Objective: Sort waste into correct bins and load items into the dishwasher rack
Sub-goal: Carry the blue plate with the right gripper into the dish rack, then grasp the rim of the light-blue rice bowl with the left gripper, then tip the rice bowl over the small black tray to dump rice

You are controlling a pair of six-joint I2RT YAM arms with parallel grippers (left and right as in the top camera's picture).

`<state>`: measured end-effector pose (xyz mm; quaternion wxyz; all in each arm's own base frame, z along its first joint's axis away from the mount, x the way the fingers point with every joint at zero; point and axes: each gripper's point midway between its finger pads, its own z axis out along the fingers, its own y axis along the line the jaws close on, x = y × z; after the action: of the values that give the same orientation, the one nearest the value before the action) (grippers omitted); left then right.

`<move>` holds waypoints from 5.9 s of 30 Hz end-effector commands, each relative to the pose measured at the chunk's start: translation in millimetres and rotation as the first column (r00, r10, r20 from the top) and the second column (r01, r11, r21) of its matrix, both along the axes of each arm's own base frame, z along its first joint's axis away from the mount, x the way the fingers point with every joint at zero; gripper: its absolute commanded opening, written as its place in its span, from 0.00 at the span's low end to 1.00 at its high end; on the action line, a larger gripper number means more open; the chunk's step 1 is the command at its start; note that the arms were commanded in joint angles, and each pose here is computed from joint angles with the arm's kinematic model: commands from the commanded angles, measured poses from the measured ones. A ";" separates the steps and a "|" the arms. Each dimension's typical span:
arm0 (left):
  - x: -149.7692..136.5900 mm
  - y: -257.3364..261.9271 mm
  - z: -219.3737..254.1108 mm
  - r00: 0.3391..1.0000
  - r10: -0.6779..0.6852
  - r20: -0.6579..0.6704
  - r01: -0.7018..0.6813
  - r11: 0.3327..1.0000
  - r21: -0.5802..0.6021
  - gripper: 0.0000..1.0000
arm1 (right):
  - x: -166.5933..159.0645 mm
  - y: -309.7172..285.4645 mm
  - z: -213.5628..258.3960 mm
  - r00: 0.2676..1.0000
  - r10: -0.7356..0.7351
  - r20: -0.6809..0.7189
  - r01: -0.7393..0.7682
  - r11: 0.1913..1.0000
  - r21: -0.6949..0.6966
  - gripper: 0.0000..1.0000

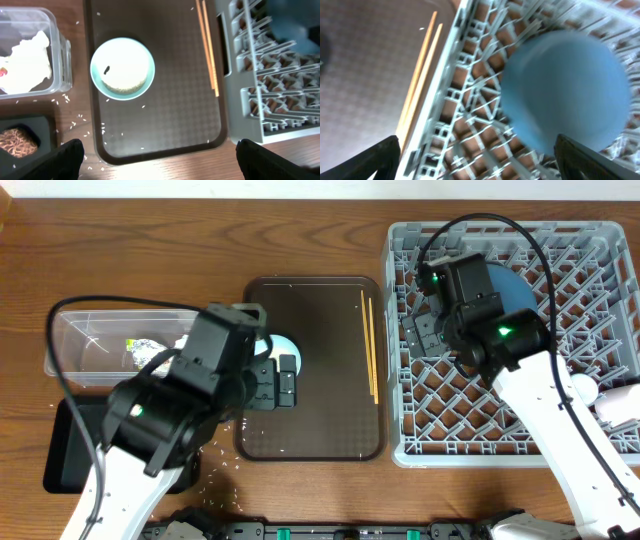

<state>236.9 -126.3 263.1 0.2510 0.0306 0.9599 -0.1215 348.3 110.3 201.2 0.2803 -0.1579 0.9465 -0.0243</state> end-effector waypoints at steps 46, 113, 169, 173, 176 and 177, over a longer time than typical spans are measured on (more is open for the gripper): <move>14.3 27.0 -107.2 0.935 0.236 -0.267 -0.215 0.971 0.104 0.67 | -10.2 58.5 24.6 0.987 -0.131 -0.098 0.161 0.879 0.449 0.78; -9.4 102.7 -73.9 0.859 0.414 -0.300 -0.451 0.890 -0.064 0.06 | -47.4 -13.3 33.2 0.942 -0.286 -0.176 0.333 0.863 0.380 0.84; -25.3 263.8 -96.5 0.696 0.713 0.083 -0.263 0.361 -0.895 0.06 | -47.1 -13.9 33.3 0.942 -0.288 -0.175 0.334 0.863 0.380 0.84; -25.3 261.8 -92.9 0.695 0.713 0.093 -0.246 0.358 -0.901 0.06 | -47.1 -13.9 33.3 0.942 -0.288 -0.175 0.334 0.863 0.380 0.84; -24.6 261.0 -96.7 0.706 0.698 0.120 -0.250 0.404 -0.880 0.06 | -47.6 -14.0 33.0 0.941 -0.288 -0.176 0.335 0.863 0.378 0.84; -24.7 260.4 -96.0 0.703 0.706 0.085 -0.258 0.365 -0.895 0.06 | -47.5 -13.9 33.2 0.941 -0.288 -0.176 0.335 0.863 0.379 0.84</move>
<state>212.1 135.2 168.1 0.4788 -0.3560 0.6555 -0.4631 297.3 102.6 233.0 0.2398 0.0525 0.9589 0.1423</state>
